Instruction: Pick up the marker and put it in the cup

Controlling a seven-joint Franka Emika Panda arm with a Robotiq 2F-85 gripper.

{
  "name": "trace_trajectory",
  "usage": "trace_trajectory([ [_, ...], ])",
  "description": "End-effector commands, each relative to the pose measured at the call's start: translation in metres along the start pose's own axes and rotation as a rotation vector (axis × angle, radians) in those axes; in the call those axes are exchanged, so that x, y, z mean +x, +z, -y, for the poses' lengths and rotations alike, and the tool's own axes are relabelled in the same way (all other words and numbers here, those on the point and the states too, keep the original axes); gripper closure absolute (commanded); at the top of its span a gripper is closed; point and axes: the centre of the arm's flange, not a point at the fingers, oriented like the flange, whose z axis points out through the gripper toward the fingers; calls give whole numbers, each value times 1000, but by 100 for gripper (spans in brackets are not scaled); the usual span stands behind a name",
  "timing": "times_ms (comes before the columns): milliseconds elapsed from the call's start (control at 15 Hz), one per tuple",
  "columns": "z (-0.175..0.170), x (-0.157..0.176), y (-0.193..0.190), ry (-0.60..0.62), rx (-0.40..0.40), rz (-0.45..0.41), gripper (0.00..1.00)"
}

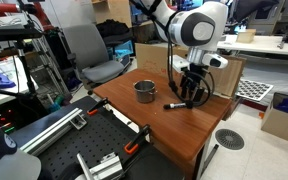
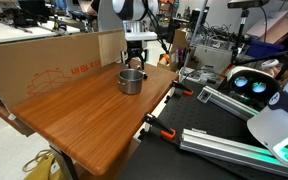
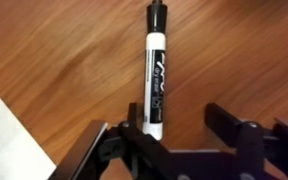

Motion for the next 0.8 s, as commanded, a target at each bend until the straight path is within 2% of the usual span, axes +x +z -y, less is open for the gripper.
trace_trajectory([
  [0,6,10,3,7,-29,-45,58],
  [400,1,10,-5,-13,-30,-34,98],
  [533,2,9,-8,-23,-26,-36,94],
  [733,1,2,-13,-53,-19,-36,94],
])
